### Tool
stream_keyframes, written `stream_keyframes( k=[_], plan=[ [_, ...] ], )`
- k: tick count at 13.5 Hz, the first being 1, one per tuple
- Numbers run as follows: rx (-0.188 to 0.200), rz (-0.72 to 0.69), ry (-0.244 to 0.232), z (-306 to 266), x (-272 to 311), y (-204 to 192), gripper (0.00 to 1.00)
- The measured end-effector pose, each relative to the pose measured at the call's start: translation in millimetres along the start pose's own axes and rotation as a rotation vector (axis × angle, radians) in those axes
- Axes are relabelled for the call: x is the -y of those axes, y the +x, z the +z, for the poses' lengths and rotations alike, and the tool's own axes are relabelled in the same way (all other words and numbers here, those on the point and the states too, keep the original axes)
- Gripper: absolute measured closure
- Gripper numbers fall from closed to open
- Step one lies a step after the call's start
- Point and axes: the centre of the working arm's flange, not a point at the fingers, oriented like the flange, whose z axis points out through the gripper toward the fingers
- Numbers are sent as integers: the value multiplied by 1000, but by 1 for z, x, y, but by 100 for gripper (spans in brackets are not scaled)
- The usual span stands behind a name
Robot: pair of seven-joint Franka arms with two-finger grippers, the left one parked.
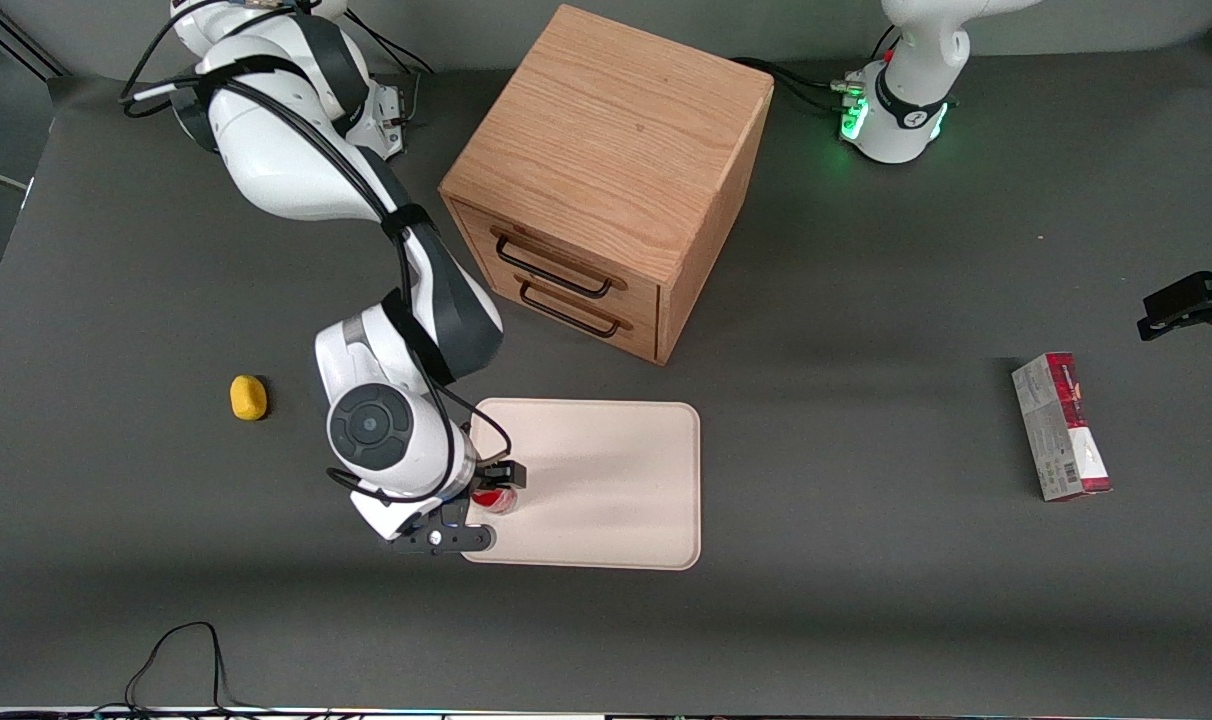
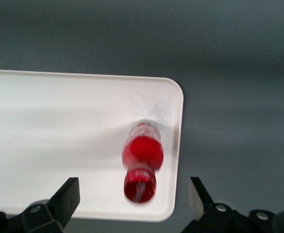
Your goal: Place coke bottle on tray
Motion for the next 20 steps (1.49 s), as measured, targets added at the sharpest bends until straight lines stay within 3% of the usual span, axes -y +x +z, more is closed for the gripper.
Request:
stream_keyframes(
  k=[2, 7, 11, 16, 20],
  plan=[
    [8, -3, -2, -43, -3, -12, 0],
    [102, -2, -44, -163, -32, -69, 0],
    [117, 24, -51, -234, -71, -114, 0],
    [108, 37, -37, -263, -130, -167, 0],
    [100, 21, -13, -238, -194, -172, 0]
  ],
)
